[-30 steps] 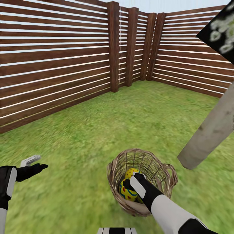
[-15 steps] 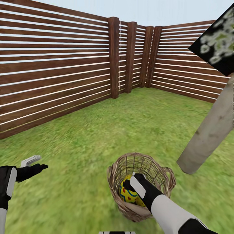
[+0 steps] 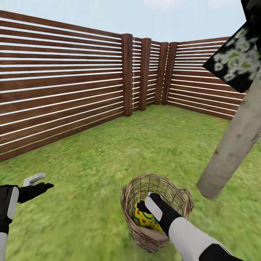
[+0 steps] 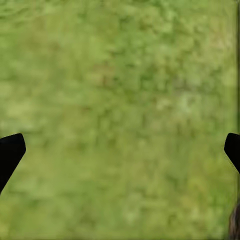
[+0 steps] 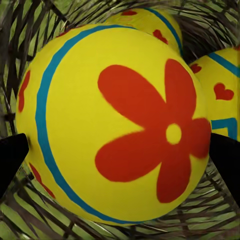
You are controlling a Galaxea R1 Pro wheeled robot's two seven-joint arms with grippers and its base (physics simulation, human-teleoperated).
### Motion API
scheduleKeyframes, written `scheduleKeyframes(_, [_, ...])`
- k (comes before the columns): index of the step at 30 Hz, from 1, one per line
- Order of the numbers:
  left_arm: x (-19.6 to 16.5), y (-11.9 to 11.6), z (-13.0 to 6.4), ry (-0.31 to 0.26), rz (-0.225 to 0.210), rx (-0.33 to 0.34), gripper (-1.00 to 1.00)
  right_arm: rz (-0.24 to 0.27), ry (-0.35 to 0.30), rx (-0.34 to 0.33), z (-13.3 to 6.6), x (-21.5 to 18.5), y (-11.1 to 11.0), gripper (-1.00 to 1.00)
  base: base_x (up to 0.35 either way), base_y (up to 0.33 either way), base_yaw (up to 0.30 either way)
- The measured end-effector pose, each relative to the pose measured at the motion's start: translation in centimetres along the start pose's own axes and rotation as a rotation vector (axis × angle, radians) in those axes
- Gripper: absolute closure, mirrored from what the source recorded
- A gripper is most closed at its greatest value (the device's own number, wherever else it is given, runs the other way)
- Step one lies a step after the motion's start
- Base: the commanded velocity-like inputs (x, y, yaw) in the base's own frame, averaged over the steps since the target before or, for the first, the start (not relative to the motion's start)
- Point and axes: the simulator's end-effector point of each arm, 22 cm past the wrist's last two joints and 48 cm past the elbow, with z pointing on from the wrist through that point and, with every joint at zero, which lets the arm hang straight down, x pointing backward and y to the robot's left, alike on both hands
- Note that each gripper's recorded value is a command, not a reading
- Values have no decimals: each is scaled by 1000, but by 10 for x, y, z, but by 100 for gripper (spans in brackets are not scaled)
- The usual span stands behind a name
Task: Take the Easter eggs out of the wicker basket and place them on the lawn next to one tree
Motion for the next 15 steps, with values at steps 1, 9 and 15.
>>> scheduleKeyframes(1, [-1,-1,-2,-4,0,2,-100,0,-4,-1,-2,-1,0,100,0,0,0])
scheduleKeyframes(9, [-12,-5,-16,-31,-3,17,-100,-3,-35,-8,-17,-13,4,100,-69,0,0])
scheduleKeyframes(15, [-20,-9,-27,-52,-5,29,-100,-5,-58,-13,-29,-21,6,100,-2,0,0])
